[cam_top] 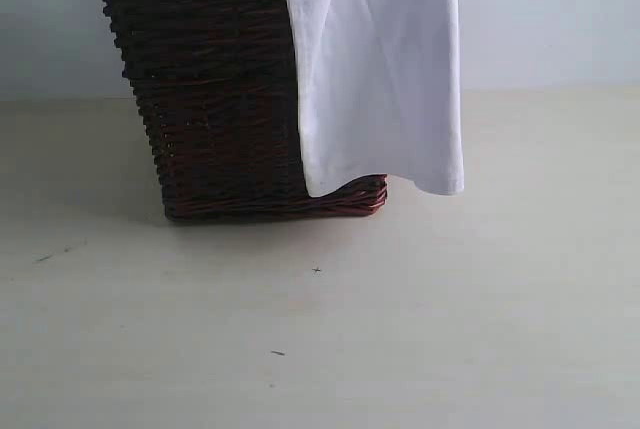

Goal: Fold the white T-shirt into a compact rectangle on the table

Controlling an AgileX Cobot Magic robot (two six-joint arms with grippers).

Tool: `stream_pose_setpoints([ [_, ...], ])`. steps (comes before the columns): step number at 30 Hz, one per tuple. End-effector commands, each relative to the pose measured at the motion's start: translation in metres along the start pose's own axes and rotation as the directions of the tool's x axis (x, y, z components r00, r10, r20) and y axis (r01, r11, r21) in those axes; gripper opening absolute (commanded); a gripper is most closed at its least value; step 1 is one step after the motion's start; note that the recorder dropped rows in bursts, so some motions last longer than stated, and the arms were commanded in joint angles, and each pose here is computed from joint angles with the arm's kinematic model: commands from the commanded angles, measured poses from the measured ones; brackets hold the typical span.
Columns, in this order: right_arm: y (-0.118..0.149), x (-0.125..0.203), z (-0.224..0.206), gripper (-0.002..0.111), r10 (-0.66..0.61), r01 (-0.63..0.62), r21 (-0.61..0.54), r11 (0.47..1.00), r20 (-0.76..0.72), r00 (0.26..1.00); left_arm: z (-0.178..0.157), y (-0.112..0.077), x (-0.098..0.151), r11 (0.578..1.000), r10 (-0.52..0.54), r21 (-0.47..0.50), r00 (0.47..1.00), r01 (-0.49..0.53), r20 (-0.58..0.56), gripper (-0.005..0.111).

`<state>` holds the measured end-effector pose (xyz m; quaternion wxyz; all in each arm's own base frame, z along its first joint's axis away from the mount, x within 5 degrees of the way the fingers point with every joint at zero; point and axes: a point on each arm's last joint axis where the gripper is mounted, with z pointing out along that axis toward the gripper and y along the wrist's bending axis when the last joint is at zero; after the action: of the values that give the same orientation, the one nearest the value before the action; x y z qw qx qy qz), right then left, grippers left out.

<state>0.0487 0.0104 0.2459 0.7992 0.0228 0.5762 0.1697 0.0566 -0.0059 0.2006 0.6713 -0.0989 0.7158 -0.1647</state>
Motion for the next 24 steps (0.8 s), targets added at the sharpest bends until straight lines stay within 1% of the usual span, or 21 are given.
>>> stream_pose_setpoints([
  [1,0.01,-0.033,0.007,0.017,0.009,-0.006,-0.036,0.999,0.094,0.995,-0.001,-0.004,-0.009,0.999,-0.029,0.039,0.996,0.025,0.09,0.0],
  [4,0.018,-0.06,0.017,0.026,0.015,-0.001,-0.078,0.997,0.173,0.985,-0.001,-0.005,-0.011,0.998,-0.03,0.049,0.993,0.024,0.115,0.0],
  [7,0.024,-0.085,0.037,0.035,-0.011,0.024,-0.075,0.997,0.162,0.987,-0.001,-0.005,-0.012,0.998,-0.034,0.052,0.992,0.027,0.121,0.0],
  [10,0.03,-0.104,0.065,0.046,-0.038,0.046,-0.073,0.996,0.101,0.994,-0.001,-0.004,-0.011,0.999,-0.033,0.047,0.994,0.028,0.108,0.0],
  [11,0.032,-0.112,0.086,0.053,-0.051,0.053,-0.069,0.996,0.028,0.998,-0.001,-0.004,-0.011,0.999,-0.033,0.047,0.994,0.028,0.108,0.0],
  [12,0.032,-0.115,0.099,0.057,-0.06,0.059,-0.065,0.996,-0.01,0.998,-0.001,-0.004,-0.011,0.999,-0.033,0.047,0.994,0.028,0.108,0.0],
  [14,0.032,-0.118,0.125,0.061,-0.077,0.073,-0.052,0.996,-0.085,0.993,-0.001,-0.004,-0.011,0.999,-0.033,0.047,0.994,0.028,0.108,0.0],
  [18,0.03,-0.112,0.175,0.062,-0.084,0.075,-0.053,0.996,-0.201,0.976,-0.001,-0.004,-0.01,0.999,-0.026,0.045,0.994,0.021,0.105,0.0],
  [23,0.02,-0.084,0.233,0.062,-0.081,0.07,-0.042,0.997,-0.342,0.936,-0.001,-0.004,-0.009,0.999,-0.004,0.039,0.995,0.0,0.096,0.0],
  [24,0.016,-0.072,0.247,0.062,-0.068,0.061,-0.03,0.998,-0.384,0.921,-0.001,-0.004,-0.009,0.999,-0.004,0.039,0.995,0.0,0.096,0.0],
])
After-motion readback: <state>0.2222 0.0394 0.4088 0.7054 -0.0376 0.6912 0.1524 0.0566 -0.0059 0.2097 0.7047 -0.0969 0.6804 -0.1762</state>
